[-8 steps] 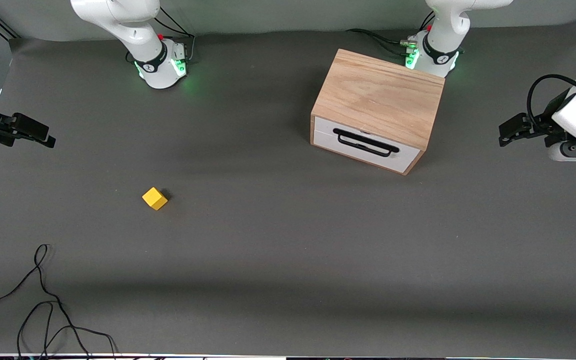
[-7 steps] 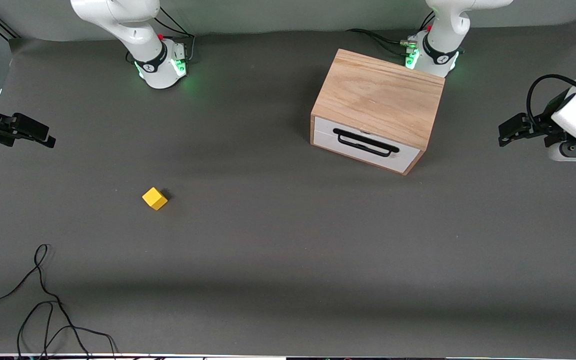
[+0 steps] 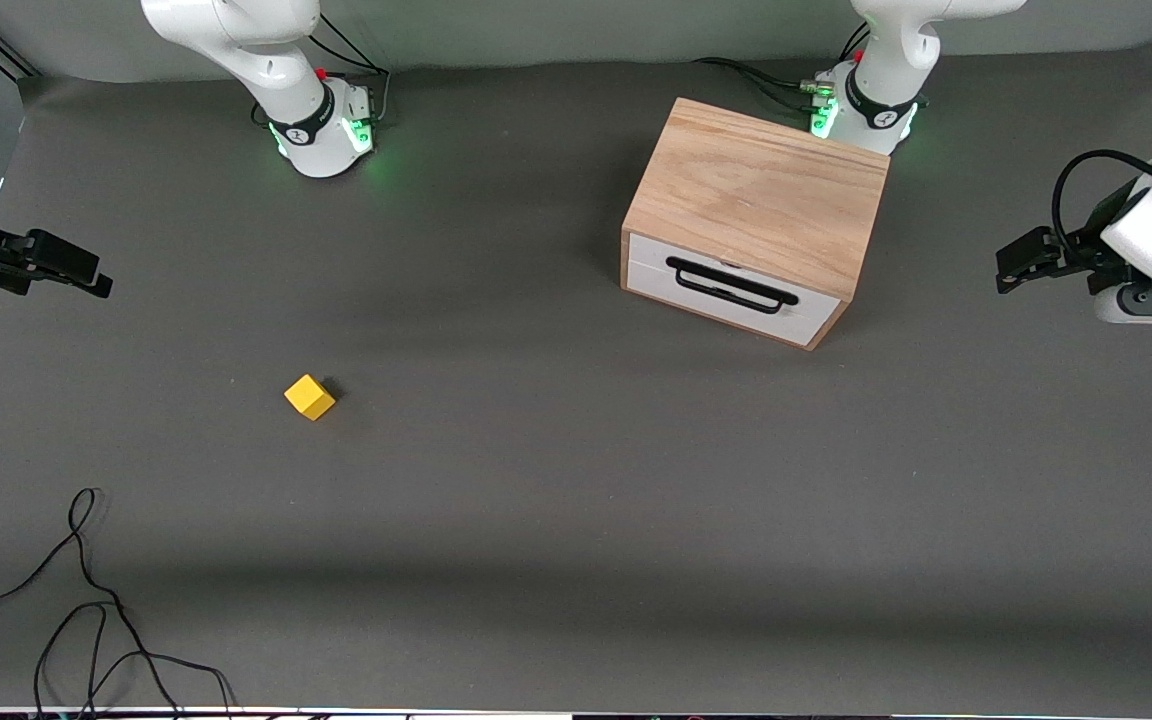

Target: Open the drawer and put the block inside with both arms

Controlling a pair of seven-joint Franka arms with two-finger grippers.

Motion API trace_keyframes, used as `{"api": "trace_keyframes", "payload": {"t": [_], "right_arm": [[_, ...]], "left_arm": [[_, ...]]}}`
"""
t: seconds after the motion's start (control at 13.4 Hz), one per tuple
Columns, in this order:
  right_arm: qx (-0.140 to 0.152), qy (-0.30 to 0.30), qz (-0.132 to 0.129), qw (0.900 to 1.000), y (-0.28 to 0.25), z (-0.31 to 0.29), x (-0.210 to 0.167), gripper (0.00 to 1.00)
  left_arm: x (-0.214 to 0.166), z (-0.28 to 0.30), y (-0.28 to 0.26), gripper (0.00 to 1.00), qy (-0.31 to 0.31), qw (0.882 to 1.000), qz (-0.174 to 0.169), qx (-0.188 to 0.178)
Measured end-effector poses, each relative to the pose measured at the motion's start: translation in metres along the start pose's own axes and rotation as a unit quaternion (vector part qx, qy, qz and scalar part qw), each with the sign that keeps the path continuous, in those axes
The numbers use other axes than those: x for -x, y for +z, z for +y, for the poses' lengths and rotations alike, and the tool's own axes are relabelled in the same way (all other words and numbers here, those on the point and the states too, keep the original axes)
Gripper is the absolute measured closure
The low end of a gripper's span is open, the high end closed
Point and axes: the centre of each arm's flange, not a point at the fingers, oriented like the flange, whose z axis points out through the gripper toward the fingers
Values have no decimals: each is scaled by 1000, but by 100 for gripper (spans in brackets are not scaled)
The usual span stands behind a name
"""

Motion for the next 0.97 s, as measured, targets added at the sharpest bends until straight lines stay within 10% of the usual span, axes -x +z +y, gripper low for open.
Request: {"api": "trace_keyframes", "payload": {"t": [0.6, 0.97], "right_arm": [[0, -1, -2, 1000, 2, -1, 0, 0], [0, -2, -3, 1000, 3, -2, -1, 0]], "left_arm": [[3, 13, 3, 0, -5, 1000, -13, -1], [21, 126, 7, 0, -90, 996, -17, -13]]}}
